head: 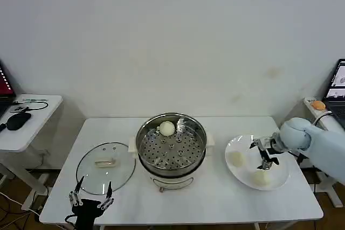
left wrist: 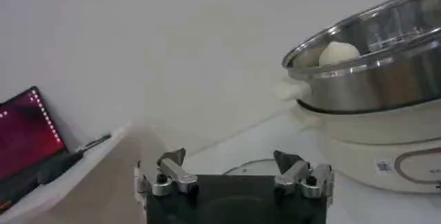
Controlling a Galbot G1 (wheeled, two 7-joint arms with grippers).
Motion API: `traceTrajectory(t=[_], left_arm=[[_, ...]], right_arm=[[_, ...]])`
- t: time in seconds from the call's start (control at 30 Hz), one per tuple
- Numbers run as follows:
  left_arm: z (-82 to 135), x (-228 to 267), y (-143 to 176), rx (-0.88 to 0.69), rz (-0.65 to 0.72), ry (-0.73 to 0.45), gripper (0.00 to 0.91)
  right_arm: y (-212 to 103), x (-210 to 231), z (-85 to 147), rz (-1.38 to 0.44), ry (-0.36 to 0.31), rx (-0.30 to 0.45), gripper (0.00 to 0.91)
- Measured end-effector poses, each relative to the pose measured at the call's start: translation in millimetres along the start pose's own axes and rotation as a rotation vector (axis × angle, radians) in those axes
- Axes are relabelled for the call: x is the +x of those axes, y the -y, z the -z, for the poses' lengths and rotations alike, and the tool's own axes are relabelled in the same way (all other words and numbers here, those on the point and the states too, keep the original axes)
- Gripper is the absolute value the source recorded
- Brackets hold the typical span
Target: Take steamed baozi put them in steamer then cover it.
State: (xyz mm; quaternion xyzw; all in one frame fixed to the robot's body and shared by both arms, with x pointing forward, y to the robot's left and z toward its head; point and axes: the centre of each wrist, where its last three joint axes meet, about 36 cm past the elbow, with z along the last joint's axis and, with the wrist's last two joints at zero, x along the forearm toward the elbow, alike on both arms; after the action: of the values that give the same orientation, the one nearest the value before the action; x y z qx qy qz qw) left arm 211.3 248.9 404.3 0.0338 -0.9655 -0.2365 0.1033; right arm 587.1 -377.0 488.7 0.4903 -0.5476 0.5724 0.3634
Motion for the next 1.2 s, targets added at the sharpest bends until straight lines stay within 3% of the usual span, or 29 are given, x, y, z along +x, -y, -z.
traceTrajectory(t=[0.53,0.7,0.83,0.97,1.2], left_arm=[[-1,2,-2,-0.002,0.009,-0.006,0.907],[-1,3,-2,-0.002,0.009,-0.009,0.907],[0,4,-3,-0.001,0.013,-0.007,0.907],[0,5,-3,0.0,0.014,-0.009,0.907],[1,5,-4,-0.001,0.014,-0.006,0.907]], right_arm=[[33,-47,27,0.038,0.011,-0.014,0.907],[37,-55,32,0.049,0.01,-0.02,0.816],[39,-57,34,0.053,0.005,-0.026,0.675],[40,-58,34,0.055,0.0,-0.033,0.615],[44,-50,33,0.053,-0.008,-0.039,0.605]])
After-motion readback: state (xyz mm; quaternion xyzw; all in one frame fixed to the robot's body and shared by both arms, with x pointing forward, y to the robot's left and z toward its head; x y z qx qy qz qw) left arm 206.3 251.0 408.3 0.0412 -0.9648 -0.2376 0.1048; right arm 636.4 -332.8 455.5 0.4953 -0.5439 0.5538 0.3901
